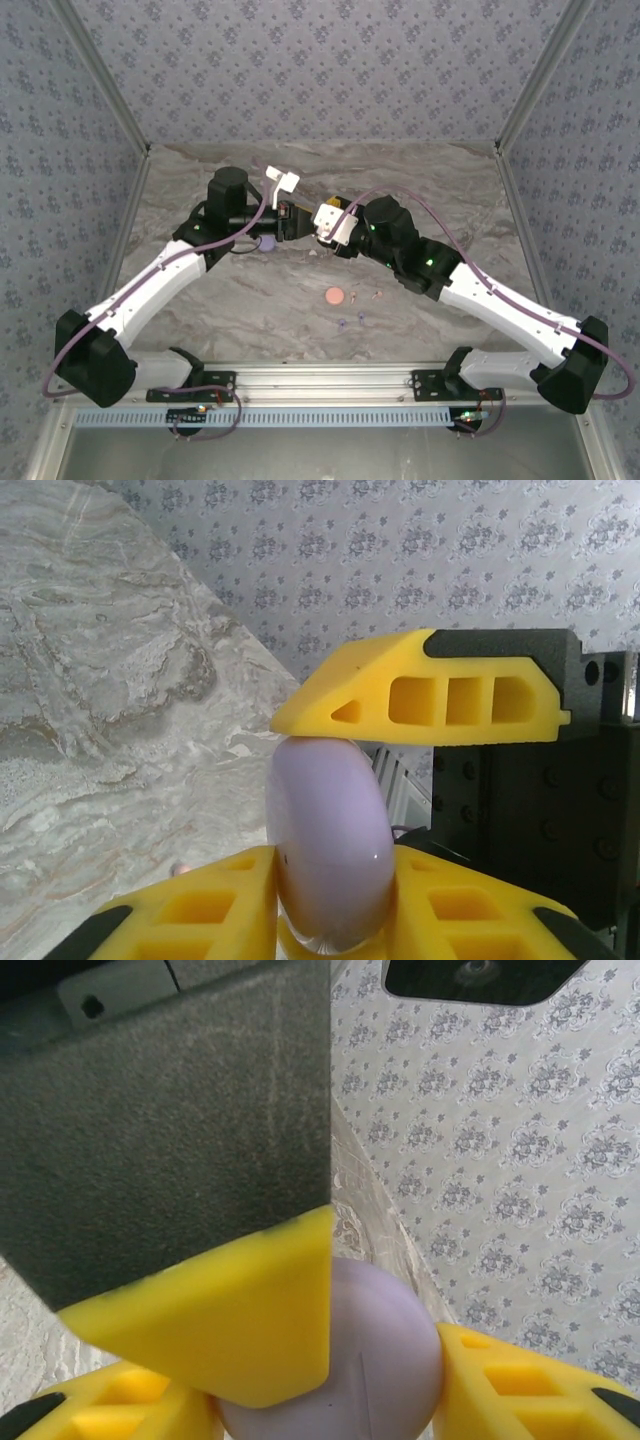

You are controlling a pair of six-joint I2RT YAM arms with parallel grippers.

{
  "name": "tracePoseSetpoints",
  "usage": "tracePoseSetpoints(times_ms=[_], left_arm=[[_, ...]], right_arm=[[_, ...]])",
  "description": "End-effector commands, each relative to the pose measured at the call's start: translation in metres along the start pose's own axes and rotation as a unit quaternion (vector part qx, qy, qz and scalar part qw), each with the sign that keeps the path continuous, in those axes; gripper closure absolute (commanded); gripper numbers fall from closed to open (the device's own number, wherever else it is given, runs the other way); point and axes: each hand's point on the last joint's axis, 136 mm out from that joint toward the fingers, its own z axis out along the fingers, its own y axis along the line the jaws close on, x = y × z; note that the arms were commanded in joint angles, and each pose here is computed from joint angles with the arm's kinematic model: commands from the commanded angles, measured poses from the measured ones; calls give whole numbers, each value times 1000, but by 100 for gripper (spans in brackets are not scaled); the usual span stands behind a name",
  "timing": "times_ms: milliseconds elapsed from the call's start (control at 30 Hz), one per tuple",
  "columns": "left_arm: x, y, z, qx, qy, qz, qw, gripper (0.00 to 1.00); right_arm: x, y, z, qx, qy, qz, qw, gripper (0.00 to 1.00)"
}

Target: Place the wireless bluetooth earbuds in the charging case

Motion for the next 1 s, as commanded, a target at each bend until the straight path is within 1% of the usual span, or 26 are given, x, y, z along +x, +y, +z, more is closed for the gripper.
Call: tracePoseSetpoints(times_ms=[0, 167, 267, 333, 433, 533, 600, 767, 800, 967], left_arm=[[-9, -15, 3, 17, 1, 30, 999, 77], [-8, -15, 2, 12, 0, 44, 999, 89], [-11, -16, 0, 8, -9, 59, 998, 93], [-15, -16, -1, 4, -21, 78, 997, 95], [-17, -13, -4, -9, -44, 112, 993, 99], [-21, -12, -8, -18, -70, 152, 986, 100], [-23, -13, -11, -20, -85, 179, 980, 100], [-23, -18, -15, -17, -110, 238, 965, 100], [-22, -19, -16, -16, -113, 248, 962, 100], [-16, -27, -16, -12, -110, 278, 954, 100]], right_arm=[[-8, -8, -1, 6, -8, 11, 1000, 48], [-4, -10, -4, -6, -1, 40, 999, 39], [0, -6, -9, -28, 0, 52, 998, 28], [3, -4, -16, -49, -2, 76, 996, 20], [6, -4, -30, -72, -21, 121, 990, 10], [8, -7, -47, -87, -55, 167, 980, 2], [8, -9, -56, -92, -83, 199, 972, 0], [5, -23, -69, -86, -132, 252, 955, 0], [4, -27, -69, -84, -137, 256, 953, 0], [1, -35, -63, -76, -137, 255, 954, 7]])
